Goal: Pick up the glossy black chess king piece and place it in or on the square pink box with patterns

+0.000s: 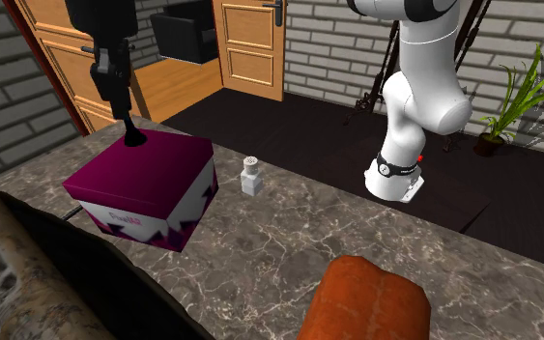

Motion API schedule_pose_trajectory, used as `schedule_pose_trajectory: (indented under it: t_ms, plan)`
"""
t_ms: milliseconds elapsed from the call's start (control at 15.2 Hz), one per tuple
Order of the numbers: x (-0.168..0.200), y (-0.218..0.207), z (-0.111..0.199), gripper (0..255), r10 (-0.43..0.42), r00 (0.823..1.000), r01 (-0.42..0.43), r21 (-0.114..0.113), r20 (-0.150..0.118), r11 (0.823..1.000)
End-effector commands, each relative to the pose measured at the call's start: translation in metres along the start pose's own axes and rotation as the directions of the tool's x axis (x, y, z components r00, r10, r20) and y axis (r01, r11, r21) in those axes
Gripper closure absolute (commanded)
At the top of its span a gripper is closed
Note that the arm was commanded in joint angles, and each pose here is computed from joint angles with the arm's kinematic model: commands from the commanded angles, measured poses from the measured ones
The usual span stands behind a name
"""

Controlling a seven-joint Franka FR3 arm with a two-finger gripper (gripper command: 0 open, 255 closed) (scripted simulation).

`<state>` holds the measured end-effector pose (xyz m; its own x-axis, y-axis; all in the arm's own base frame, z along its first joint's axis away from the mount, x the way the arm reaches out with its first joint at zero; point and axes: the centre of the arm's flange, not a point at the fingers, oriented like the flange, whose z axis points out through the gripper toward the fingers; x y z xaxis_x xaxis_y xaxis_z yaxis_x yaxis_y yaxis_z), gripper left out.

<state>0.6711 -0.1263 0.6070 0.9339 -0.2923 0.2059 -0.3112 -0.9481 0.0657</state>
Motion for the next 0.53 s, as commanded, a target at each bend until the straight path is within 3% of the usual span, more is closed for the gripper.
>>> schedule_pose_trajectory:
  t_ms: [0,462]
  plan:
    - [-0.002,-0.001,0.01,255,0.0,1.0,0.0,0.0,-0.001,1.0]
    - [-0.008,-0.003,0.035,255,0.0,1.0,0.0,0.0,-0.001,1.0]
